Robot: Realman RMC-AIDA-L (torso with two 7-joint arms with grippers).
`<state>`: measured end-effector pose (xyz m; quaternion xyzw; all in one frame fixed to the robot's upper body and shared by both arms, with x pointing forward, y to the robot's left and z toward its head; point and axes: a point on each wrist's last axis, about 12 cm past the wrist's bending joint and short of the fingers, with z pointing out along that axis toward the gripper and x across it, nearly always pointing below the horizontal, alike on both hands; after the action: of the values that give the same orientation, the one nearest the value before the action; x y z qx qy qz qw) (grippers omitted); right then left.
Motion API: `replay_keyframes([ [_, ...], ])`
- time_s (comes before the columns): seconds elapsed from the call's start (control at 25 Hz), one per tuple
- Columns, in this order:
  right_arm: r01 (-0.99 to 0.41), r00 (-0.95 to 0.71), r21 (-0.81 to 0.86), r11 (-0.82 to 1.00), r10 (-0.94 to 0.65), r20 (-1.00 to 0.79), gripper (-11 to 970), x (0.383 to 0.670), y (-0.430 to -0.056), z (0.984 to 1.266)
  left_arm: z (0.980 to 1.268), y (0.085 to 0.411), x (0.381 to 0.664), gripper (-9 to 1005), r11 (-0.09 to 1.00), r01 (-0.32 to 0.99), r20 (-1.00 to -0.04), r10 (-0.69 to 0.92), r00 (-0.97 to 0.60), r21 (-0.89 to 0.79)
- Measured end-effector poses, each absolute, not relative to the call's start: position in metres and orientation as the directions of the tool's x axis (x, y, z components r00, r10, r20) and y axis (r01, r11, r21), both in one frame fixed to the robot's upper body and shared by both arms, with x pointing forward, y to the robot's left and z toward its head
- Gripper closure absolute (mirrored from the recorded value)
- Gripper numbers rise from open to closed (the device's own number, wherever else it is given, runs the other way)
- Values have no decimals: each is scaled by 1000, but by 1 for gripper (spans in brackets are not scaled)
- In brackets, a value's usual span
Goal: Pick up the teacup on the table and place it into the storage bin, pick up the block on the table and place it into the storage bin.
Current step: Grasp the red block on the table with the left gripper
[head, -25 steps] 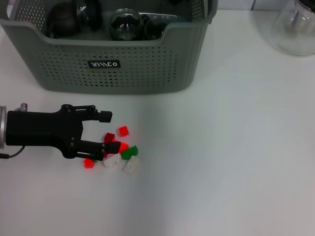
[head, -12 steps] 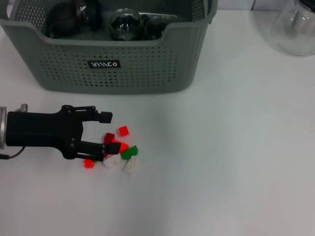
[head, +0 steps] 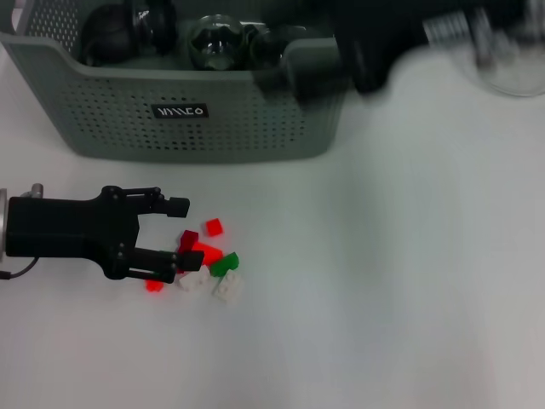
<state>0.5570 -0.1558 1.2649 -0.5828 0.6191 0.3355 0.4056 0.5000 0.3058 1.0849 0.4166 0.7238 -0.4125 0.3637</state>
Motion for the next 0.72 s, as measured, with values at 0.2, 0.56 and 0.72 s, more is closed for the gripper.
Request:
replay_keyframes([
  [0.2, -995, -92, 99, 15, -532, -842, 349, 542, -169, 1226, 1084, 308, 499, 130, 317, 901, -866, 310, -393, -296],
  [0.56, -946, -257, 323, 35, -690, -677, 350, 554, -160, 1162, 1086, 315, 499, 130, 329, 900, -850, 347, -397, -286],
  [0.72, -932, -304, 356, 75, -696, -651, 350, 558, -163, 1147, 1093, 324, 503, 131, 352, 895, -811, 416, -411, -273],
])
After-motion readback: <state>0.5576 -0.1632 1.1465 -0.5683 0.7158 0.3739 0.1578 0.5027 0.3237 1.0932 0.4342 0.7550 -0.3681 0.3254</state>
